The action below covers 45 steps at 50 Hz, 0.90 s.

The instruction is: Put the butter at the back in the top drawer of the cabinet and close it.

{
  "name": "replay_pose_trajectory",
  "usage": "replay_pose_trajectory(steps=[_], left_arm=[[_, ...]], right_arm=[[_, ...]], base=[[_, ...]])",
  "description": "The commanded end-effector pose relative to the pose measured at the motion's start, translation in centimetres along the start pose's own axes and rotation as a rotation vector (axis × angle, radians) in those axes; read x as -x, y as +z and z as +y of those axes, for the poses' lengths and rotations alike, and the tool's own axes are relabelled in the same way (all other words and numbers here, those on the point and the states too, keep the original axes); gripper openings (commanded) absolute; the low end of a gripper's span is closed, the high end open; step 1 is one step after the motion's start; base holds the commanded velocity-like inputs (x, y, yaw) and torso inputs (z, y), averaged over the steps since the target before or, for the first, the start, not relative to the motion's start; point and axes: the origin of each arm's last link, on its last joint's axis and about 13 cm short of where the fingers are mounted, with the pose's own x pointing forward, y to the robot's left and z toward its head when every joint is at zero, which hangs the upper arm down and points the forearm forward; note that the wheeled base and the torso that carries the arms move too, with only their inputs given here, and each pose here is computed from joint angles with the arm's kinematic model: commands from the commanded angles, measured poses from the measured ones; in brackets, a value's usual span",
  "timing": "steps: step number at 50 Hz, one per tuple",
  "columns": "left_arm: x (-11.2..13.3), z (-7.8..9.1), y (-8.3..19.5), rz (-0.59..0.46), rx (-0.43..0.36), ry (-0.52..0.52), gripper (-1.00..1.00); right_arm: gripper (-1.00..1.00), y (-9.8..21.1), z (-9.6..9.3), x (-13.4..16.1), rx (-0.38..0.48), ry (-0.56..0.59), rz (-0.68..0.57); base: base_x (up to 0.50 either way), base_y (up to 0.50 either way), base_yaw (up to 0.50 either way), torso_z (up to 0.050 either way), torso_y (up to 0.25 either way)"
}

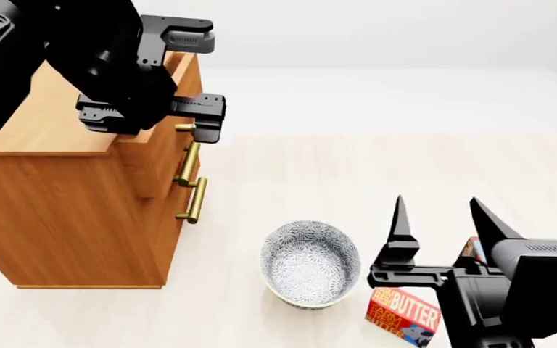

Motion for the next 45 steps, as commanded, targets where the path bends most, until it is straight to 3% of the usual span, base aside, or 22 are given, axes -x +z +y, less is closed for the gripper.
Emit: replay_pose_trajectory(steps=[1,28,45], left_arm=[[-0.6,-2.5,-0.1,0.009,0.030,-0.270,1.00],[1.0,-6.1,0.3,-0.012,-0.049,-0.300,1.00],[0.2,-8.8,-0.6,-0.001,-0.129,-0.274,1.00]], right_arm=[[1.00,0.1,-0.2,0.1,-0.007,-0.001,-0.004],[1.00,0.2,-1.0,0.3,-0.039,-0.006,-0.010],[1.00,-0.3,-2.1,0.1,-0.085,-0.017,-0.002]], base=[[0.00,0.00,0.00,0.000,0.000],[0.00,0.00,0.00,0.000,0.000],[0.00,0.00,0.00,0.000,0.000]])
